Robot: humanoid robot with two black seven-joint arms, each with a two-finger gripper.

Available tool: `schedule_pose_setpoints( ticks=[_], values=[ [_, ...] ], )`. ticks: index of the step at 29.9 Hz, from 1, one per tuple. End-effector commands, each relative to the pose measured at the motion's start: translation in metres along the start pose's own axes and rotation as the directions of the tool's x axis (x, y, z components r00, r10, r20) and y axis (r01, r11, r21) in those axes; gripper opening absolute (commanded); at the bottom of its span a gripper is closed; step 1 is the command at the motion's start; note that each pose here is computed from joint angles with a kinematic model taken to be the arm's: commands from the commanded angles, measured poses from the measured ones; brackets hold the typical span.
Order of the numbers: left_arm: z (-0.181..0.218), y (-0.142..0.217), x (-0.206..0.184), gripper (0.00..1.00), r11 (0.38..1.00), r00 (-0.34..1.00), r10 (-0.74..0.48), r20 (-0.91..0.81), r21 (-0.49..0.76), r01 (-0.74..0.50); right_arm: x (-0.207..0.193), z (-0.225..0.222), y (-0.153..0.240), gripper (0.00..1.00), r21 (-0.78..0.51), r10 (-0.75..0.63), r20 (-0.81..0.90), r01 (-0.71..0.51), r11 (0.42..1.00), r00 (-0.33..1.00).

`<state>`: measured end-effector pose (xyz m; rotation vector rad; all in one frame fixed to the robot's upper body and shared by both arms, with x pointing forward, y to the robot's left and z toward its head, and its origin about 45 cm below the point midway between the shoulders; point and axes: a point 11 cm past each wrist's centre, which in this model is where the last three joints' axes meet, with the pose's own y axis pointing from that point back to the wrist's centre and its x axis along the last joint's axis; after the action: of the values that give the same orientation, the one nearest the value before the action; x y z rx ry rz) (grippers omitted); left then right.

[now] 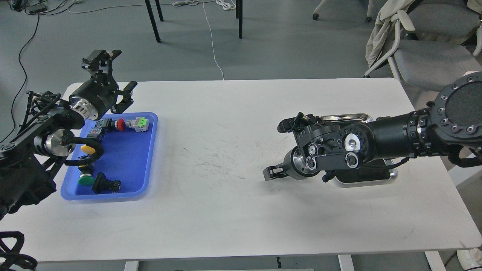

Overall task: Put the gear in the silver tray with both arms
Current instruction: 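Lower the right gripper and grasp the second gear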

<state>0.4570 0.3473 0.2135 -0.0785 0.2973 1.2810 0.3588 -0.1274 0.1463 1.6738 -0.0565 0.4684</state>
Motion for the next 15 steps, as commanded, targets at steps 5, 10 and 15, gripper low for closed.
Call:
schedule_pose_setpoints(
  ticks=[5, 10, 15],
  values=[
    [0.0015, 0.0011, 0.0024, 0.98, 1.000, 1.000, 0.005, 0.004, -0.001, -0.005, 0.0020, 0.0018, -0.0004, 0.54, -0.003, 0.021, 0.005, -0.020, 1.000, 1.000],
    [0.0017, 0.0012, 0.0052, 0.98, 1.000, 0.999, 0.031, 0.009, -0.003, -0.031, 0.0028, 0.0017, -0.0005, 0.32, -0.007, 0.029, -0.017, -0.029, 1.000, 0.999],
    [0.0018, 0.0010, 0.0048, 0.98, 1.000, 1.000, 0.029, 0.009, -0.003, -0.029, 0.0018, 0.0012, -0.0006, 0.15, -0.005, 0.026, -0.021, -0.026, 1.000, 0.999]
  ],
)
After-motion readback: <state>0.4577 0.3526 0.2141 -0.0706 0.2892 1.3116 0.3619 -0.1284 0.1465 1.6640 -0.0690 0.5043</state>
